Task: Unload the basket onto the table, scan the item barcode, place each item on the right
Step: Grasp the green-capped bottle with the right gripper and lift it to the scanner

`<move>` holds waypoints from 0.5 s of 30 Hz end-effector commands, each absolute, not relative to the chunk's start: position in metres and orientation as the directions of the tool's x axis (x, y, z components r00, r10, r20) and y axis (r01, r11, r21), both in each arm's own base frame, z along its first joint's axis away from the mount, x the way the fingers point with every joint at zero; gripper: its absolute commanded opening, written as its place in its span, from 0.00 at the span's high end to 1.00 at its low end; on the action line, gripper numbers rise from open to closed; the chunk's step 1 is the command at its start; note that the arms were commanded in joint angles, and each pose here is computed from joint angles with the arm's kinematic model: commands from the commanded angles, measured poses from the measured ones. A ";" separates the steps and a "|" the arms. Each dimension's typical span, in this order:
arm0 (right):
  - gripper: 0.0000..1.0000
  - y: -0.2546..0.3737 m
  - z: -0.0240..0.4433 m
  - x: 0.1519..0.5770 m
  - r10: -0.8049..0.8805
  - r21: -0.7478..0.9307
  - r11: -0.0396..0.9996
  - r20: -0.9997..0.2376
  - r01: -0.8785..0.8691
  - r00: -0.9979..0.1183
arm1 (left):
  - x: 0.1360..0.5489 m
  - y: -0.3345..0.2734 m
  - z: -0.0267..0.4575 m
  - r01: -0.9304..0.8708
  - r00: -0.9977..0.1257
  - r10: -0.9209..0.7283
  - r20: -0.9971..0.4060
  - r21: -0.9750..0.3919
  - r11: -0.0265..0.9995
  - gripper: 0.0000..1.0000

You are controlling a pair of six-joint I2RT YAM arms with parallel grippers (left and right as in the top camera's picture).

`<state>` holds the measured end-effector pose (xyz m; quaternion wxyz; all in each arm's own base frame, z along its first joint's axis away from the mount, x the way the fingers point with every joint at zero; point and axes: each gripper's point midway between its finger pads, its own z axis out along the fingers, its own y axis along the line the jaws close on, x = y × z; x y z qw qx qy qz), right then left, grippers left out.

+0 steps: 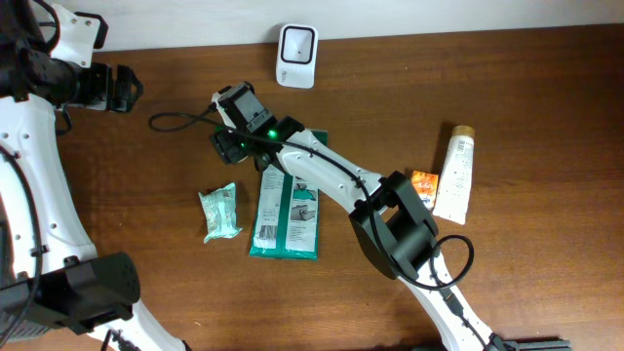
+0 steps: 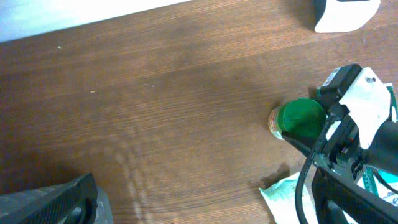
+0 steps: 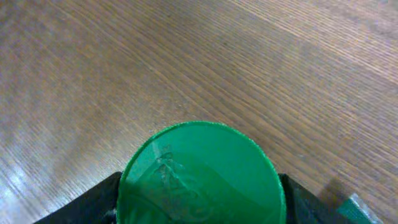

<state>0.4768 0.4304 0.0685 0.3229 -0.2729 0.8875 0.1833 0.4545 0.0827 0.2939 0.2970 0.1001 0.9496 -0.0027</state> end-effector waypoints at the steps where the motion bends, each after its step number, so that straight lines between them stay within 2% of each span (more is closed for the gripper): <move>1: 0.35 0.428 0.085 0.481 -0.362 0.117 0.794 -0.698 -0.597 -0.618 | 0.456 0.082 0.290 0.212 -0.803 0.203 -0.561 0.049 0.976 0.01; 5: 0.40 0.405 0.160 0.489 -0.299 0.122 0.809 -0.758 -0.575 -0.580 | 0.456 0.081 0.290 0.212 -0.803 0.203 -0.561 0.049 0.976 0.01; 9: 0.41 0.345 0.241 0.480 -0.276 0.100 0.837 -0.772 -0.538 -0.573 | 0.456 0.081 0.290 0.212 -0.803 0.203 -0.561 0.049 0.976 0.01; 11: 0.43 0.314 0.249 0.469 -0.288 0.093 0.857 -0.730 -0.507 -0.620 | 0.456 0.081 0.290 0.212 -0.803 0.203 -0.561 0.049 0.976 0.01; 12: 0.43 0.296 0.242 0.462 -0.301 0.089 0.871 -0.681 -0.484 -0.667 | 0.456 0.081 0.290 0.212 -0.803 0.203 -0.561 0.049 0.976 0.01; 14: 0.51 0.255 0.212 0.450 -0.315 0.080 0.903 -0.545 -0.422 -0.777 | 0.456 0.081 0.290 0.212 -0.803 0.203 -0.561 0.049 0.976 0.01; 15: 0.51 0.241 0.201 0.449 -0.305 0.078 0.916 -0.499 -0.393 -0.811 | 0.456 0.081 0.290 0.212 -0.803 0.203 -0.561 0.049 0.976 0.01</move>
